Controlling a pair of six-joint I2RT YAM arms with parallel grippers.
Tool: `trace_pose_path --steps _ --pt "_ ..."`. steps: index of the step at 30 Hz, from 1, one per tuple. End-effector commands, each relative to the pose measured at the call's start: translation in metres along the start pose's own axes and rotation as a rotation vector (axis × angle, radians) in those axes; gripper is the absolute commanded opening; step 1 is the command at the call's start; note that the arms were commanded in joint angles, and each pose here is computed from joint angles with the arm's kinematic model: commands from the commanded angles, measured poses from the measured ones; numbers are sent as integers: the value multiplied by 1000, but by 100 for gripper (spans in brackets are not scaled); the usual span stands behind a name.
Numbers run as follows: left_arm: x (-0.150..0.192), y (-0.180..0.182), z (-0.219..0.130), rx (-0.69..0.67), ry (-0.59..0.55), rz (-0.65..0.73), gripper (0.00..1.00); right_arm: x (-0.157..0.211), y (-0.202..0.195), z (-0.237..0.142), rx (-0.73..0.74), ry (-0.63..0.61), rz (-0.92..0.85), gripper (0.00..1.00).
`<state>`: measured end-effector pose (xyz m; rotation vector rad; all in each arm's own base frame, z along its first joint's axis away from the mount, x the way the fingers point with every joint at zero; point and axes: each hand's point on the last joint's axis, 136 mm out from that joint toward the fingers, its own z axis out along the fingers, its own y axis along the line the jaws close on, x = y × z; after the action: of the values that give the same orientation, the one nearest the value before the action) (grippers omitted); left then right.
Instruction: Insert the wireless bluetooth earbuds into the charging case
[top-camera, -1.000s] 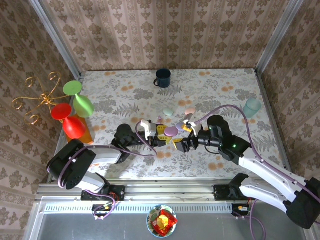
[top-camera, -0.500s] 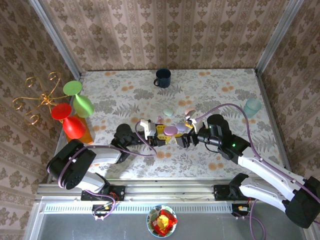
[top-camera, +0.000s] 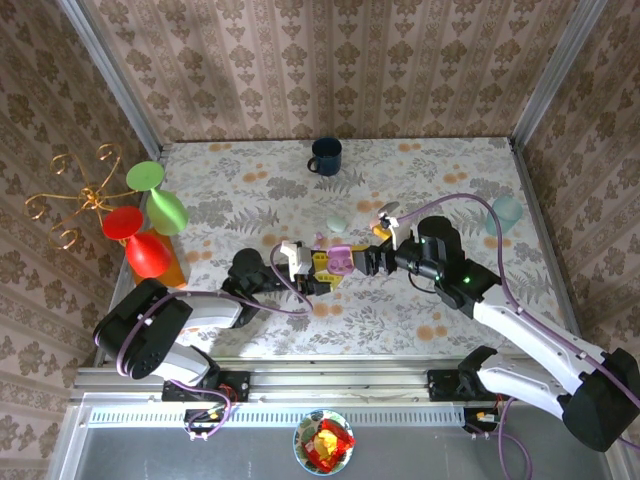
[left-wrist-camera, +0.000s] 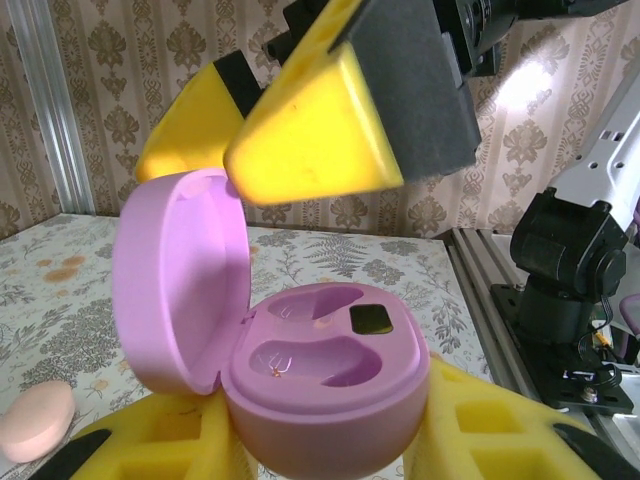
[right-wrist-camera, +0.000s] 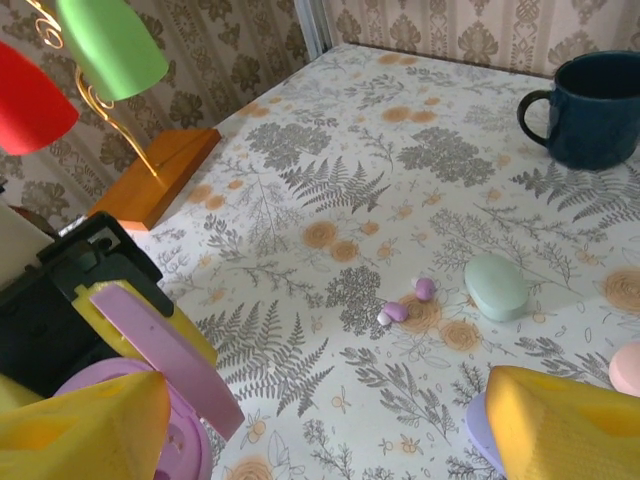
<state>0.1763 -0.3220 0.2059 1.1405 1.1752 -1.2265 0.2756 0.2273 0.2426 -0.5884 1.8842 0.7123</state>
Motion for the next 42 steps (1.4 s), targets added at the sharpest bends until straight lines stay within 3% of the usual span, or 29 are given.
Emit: trace_pose_path --steps 1,7,13,18,22,28,42 --pt "-7 -7 -3 15 -24 39 34 -21 -2 -5 17 -45 14 83" --pt "-8 9 -9 -57 -27 19 34 -25 7 -20 -44 -92 43 84" --pt "-18 31 -27 -158 -50 39 34 -25 -27 -26 16 -173 313 83" --pt "-36 44 -44 -254 -89 82 34 15 -70 0 167 4 561 80" --pt "-48 49 -56 -315 -121 108 33 37 -74 31 160 143 654 77" --pt "-63 44 -58 -307 -152 130 33 76 -69 89 131 384 729 66" --pt "-59 41 -60 -299 -140 129 33 121 -52 194 63 592 753 56"
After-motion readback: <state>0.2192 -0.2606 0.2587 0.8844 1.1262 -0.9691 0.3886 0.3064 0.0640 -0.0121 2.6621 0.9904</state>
